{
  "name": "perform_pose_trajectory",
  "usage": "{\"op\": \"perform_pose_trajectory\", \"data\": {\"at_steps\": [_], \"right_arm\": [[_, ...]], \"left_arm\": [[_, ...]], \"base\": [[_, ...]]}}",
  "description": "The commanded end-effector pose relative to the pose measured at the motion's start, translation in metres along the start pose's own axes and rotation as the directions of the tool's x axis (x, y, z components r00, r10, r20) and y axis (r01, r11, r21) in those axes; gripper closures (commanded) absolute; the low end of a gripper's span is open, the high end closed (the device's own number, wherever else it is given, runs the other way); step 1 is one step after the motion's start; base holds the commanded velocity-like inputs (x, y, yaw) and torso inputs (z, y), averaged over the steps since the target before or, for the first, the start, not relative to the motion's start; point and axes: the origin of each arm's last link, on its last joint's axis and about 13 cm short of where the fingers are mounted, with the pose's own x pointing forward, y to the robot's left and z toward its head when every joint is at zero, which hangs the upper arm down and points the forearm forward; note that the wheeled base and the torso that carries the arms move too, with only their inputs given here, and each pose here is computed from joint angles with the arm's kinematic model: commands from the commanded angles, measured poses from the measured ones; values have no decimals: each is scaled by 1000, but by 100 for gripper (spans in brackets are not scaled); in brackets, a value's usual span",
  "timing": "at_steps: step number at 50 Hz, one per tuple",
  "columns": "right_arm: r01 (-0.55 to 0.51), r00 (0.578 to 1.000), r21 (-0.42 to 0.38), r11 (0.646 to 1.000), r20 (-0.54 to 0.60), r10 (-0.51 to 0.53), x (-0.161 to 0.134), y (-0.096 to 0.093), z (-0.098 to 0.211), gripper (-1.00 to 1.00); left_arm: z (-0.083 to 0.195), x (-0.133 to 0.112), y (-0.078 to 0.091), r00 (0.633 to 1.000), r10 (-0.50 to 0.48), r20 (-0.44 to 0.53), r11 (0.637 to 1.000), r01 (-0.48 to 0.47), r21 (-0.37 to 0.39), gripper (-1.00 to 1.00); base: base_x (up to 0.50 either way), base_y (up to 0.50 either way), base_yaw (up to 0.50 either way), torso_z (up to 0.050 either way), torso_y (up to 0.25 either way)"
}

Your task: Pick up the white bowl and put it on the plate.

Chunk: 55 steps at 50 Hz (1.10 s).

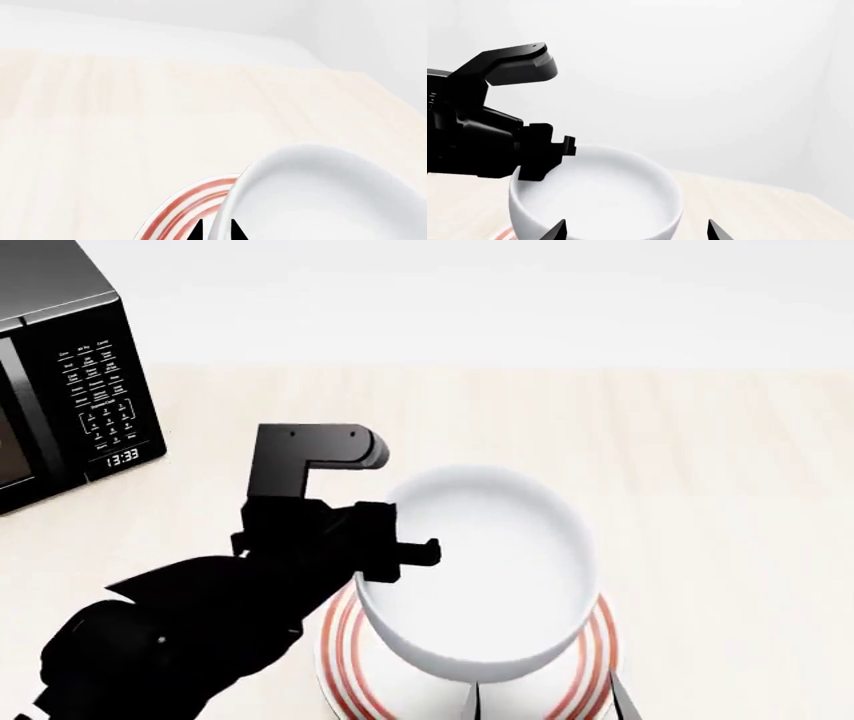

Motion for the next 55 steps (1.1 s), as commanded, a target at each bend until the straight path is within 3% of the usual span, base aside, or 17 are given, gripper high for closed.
{"op": "perform_pose_trajectory", "data": {"at_steps": [1,10,55], "right_arm": [[-2,1000,-1,1000,-1,2,0,0,-1,-100],[-2,1000,-3,1000,-3,2,-1,-1,-2,-100],[-9,1000,-7,1000,-7,9,-1,-1,-3,-100]], "left_arm": [[0,5,0,1000,18,25,999,-17,-32,100],[-1,10,-2,999,28,31,997,-25,-69,100],[-16,18,5,999,48,14,996,-47,-76,100]], "base": [[0,0,0,0,0],[0,0,0,0,1],[0,0,0,0,0]]}}
